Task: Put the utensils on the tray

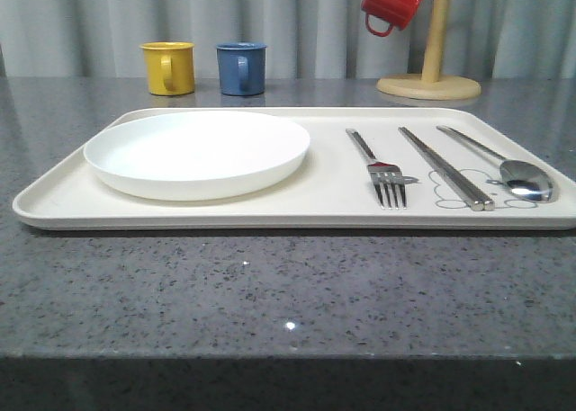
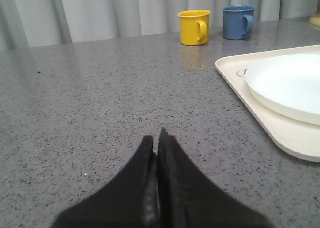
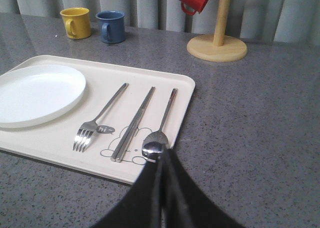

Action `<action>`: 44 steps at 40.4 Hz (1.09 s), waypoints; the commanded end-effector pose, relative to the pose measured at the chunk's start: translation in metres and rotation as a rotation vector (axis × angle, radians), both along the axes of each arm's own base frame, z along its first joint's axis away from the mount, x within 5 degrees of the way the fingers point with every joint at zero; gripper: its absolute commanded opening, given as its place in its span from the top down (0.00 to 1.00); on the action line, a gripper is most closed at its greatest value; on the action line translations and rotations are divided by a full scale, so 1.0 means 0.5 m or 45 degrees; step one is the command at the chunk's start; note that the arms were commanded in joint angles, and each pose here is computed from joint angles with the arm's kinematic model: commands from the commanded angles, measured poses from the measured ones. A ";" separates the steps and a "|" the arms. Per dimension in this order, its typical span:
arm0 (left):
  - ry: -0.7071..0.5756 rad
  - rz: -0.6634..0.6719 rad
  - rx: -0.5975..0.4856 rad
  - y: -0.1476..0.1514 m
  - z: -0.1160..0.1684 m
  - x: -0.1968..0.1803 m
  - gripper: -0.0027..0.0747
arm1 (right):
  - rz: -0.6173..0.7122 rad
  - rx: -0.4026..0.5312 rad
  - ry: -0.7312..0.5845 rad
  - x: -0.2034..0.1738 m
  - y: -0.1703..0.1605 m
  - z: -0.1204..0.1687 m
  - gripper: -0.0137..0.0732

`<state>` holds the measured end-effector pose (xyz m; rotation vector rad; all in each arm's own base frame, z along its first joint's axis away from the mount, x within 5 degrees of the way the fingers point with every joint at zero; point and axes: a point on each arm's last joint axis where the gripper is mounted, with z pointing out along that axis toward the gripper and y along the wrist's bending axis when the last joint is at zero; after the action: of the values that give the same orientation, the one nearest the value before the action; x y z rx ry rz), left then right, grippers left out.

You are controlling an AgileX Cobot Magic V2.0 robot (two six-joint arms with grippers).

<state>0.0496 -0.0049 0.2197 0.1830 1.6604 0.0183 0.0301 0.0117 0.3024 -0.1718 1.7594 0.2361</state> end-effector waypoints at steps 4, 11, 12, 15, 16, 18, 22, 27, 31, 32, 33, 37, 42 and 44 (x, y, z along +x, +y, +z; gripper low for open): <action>-0.271 0.003 -0.048 0.000 0.009 0.003 0.99 | -0.013 0.018 -0.123 0.002 -0.001 0.030 0.98; -0.220 0.004 -0.043 -0.001 -0.020 0.008 0.99 | -0.013 0.018 -0.123 0.002 -0.001 0.030 0.98; -0.210 0.004 -0.042 -0.001 -0.022 0.008 0.99 | -0.013 0.018 -0.123 0.002 -0.001 0.030 0.98; -0.207 0.004 -0.042 -0.001 -0.023 0.009 0.99 | -0.013 0.018 -0.123 0.002 -0.001 0.030 0.98; -0.207 0.004 -0.042 -0.001 -0.023 0.009 0.99 | -0.013 0.018 -0.123 0.002 -0.001 0.030 0.98; -0.207 0.004 -0.042 -0.001 -0.023 0.009 0.99 | -0.013 0.018 -0.123 0.002 -0.001 0.030 0.98; -0.207 0.004 -0.042 -0.001 -0.023 0.009 0.99 | -0.013 0.018 -0.123 0.002 -0.001 0.030 0.98; -0.207 0.004 -0.042 -0.001 -0.023 0.009 0.99 | -0.013 0.018 -0.123 0.002 -0.001 0.030 0.98; -0.207 0.004 -0.042 -0.001 -0.023 0.009 0.99 | -0.013 0.018 -0.123 0.002 -0.001 0.030 0.98; -0.207 0.004 -0.042 -0.001 -0.023 0.009 0.99 | -0.013 0.018 -0.123 0.002 -0.001 0.030 0.98; -0.207 0.004 -0.042 -0.001 -0.023 0.009 0.99 | -0.013 0.018 -0.123 0.002 -0.001 0.030 0.98; -0.207 0.004 -0.042 -0.001 -0.023 0.009 0.99 | -0.013 0.018 -0.123 0.002 -0.001 0.030 0.98; -0.207 0.004 -0.042 -0.001 -0.023 0.009 0.99 | -0.013 0.018 -0.123 0.002 -0.001 0.030 0.98; -0.207 0.004 -0.042 -0.001 -0.023 0.009 0.99 | -0.013 0.018 -0.123 0.002 -0.001 0.030 0.98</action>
<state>0.0560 -0.0055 0.1989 0.1765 1.6015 0.0187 0.0301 0.0117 0.3024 -0.1718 1.7594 0.2361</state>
